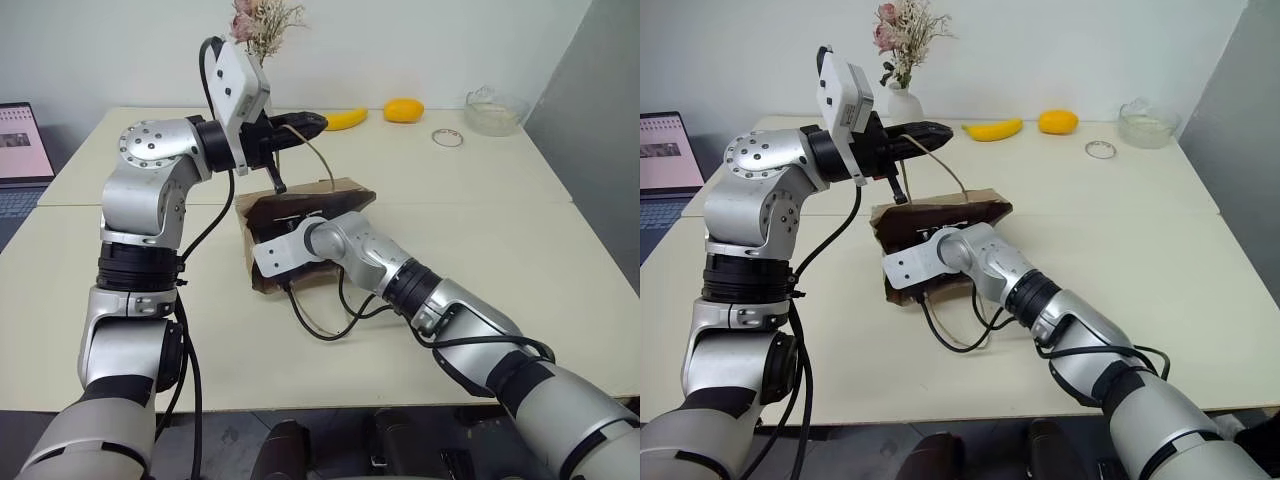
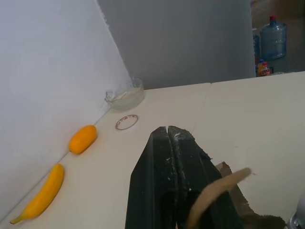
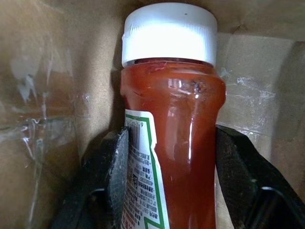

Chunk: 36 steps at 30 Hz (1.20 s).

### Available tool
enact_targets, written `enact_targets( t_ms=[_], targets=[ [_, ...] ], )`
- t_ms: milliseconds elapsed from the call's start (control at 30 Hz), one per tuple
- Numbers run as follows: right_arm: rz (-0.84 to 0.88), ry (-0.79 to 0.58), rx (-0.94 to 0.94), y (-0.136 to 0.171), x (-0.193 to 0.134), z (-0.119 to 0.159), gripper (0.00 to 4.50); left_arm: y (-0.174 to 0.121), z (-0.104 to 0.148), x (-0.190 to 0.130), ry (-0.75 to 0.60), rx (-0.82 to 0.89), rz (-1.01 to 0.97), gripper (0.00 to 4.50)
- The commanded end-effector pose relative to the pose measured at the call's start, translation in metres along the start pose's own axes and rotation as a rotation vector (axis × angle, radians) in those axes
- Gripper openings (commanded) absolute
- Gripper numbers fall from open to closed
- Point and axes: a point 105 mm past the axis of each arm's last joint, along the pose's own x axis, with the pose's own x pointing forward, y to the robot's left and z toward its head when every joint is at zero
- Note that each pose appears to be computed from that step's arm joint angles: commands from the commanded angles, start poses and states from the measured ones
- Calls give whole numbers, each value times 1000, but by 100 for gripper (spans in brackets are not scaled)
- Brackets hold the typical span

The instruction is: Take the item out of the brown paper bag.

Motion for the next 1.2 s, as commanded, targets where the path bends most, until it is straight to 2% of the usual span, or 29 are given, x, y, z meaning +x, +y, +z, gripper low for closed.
enact_targets(
  t_ms=[33, 433, 600, 667, 933, 1200],
  targets=[
    [-33, -56, 7, -11, -9, 12, 224, 4, 19, -4, -36, 64, 11, 0],
    [-77, -157, 71, -27, -45, 26, 223, 6, 14, -4, -14, 79, 11, 0],
    [-91, -220, 163, -29, -63, 30, 222, 8, 11, -4, -3, 81, 18, 0],
    [-74, -246, 225, -26, -68, 29, 220, 10, 11, -4, 0, 80, 24, 0],
    [-33, -315, 258, -12, -87, 25, 212, 11, 8, -3, 12, 78, 27, 0],
    [-29, -421, 337, -17, -110, 18, 199, 13, 5, -3, 25, 78, 31, 0]
  ],
)
